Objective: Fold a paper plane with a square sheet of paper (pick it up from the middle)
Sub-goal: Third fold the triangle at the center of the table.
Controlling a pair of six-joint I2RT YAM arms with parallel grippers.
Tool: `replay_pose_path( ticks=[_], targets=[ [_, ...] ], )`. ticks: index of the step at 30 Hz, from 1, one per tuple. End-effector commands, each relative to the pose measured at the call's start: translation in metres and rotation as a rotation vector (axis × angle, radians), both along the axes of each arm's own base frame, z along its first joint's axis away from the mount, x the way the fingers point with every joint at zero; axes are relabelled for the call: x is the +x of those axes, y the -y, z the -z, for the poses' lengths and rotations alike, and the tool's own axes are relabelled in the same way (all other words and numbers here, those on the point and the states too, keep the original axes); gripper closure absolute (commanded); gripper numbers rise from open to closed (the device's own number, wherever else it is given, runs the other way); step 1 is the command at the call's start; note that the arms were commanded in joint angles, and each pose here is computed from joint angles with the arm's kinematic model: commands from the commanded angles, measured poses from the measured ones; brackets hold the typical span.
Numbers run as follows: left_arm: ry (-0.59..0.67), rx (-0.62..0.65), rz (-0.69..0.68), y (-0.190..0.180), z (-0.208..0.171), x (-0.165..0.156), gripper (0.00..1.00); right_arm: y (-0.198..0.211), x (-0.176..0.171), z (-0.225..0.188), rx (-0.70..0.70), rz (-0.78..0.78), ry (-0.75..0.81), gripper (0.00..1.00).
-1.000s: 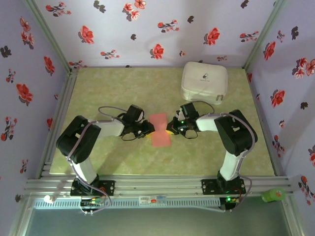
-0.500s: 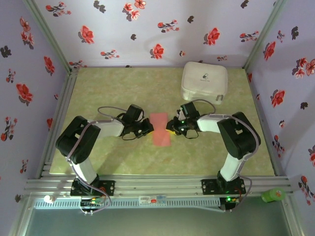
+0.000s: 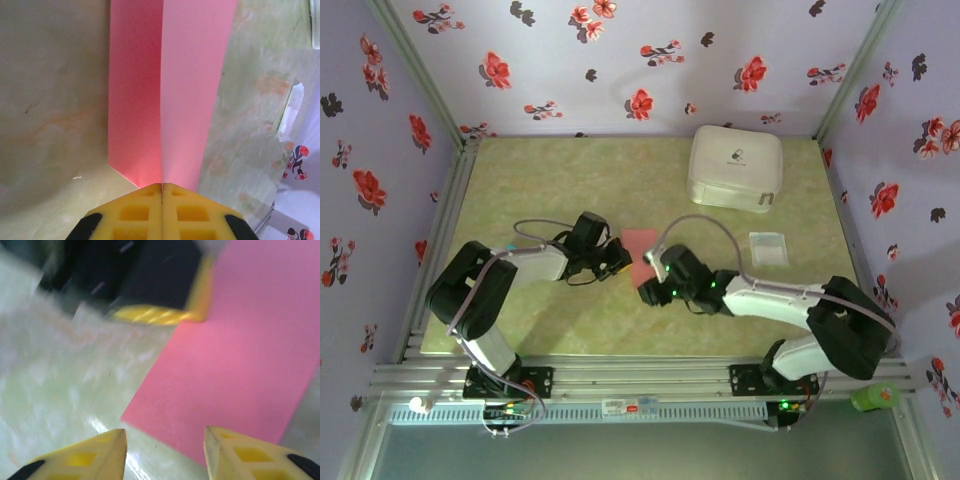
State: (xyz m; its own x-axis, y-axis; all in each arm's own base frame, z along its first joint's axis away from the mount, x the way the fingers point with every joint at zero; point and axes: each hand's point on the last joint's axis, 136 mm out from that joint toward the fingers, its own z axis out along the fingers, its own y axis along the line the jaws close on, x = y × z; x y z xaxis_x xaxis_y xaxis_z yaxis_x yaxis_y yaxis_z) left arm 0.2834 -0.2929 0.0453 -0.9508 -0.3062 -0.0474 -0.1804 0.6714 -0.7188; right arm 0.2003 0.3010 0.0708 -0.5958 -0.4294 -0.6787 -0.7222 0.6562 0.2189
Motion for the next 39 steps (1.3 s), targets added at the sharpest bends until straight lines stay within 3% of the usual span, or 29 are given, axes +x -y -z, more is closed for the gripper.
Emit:
replay_pose_path(
  ticks=[1,8,17,23,39],
  targets=[
    [0.009,-0.041,-0.011,0.002,-0.010,0.000,0.95,-0.014,0.005,-0.018,-0.059,-0.133,0.355,0.51],
    [0.006,-0.048,-0.010,0.003,-0.009,-0.001,0.95,-0.019,0.003,-0.006,-0.214,-0.162,0.525,0.49],
    [0.009,-0.061,-0.013,0.004,-0.011,-0.001,0.95,-0.025,-0.005,0.011,-0.243,-0.213,0.542,0.49],
    [0.005,-0.062,-0.015,0.003,-0.009,-0.002,0.95,-0.021,0.007,0.017,-0.301,-0.161,0.586,0.49],
    [-0.003,-0.056,-0.019,0.001,-0.003,-0.003,0.94,-0.019,0.006,0.020,-0.276,-0.135,0.576,0.63]
  ],
)
